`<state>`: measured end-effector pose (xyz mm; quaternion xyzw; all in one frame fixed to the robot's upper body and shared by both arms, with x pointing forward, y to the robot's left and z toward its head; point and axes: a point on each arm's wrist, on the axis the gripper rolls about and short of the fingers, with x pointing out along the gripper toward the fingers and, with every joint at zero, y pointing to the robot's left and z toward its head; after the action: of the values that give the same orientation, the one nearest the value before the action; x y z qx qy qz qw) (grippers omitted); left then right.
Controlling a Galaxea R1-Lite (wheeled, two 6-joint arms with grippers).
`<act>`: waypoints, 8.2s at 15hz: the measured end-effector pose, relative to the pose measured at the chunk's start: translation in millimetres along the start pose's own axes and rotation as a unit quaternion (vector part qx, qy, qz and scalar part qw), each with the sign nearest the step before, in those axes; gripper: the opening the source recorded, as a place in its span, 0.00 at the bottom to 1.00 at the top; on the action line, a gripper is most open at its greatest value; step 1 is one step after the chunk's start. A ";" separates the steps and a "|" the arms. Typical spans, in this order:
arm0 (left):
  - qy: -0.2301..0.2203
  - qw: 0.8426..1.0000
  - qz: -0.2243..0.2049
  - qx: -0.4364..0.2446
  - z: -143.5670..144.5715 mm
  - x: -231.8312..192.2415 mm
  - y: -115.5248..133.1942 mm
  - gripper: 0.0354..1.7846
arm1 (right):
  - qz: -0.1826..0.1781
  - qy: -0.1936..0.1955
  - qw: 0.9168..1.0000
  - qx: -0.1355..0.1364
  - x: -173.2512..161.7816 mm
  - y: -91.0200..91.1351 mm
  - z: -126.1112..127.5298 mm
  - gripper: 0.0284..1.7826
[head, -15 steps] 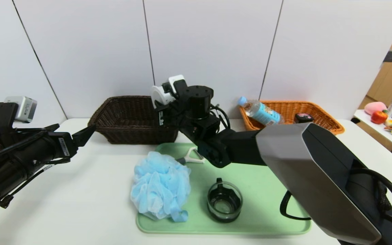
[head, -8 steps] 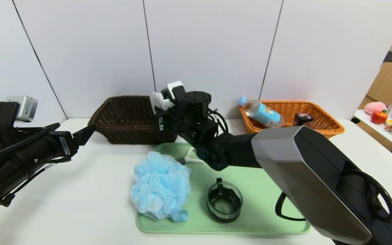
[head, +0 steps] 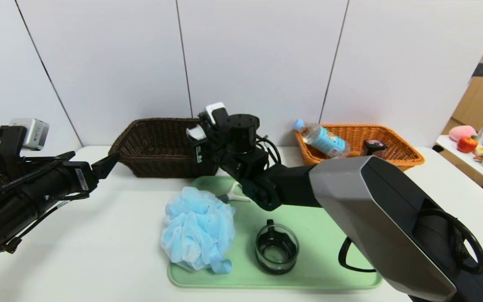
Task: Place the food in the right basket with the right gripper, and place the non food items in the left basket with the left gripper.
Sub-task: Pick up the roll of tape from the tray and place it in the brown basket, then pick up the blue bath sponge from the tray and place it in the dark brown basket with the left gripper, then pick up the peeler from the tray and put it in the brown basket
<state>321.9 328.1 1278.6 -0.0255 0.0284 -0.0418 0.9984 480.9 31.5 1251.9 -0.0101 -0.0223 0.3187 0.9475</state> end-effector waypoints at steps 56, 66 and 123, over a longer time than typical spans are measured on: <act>0.301 0.897 -0.294 0.135 -3.2 -0.8 -150.1 0.94 | -0.399 0.121 0.908 -0.044 -425.5 -163.1 106.7 0.95; 0.298 0.891 -0.302 0.162 -15.7 -2.3 -147.9 0.31 | -0.388 0.120 0.913 -0.044 -424.7 -163.1 106.7 0.95; 0.083 0.927 -0.284 0.232 41.5 36.7 -133.9 0.91 | -0.374 0.166 0.912 -0.018 -426.1 -161.4 74.7 0.95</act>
<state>349.9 193.7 1325.1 0.2034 0.0922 -0.3306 0.9170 235.5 -354.3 1316.6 -0.0710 0.1278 -0.0661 0.9870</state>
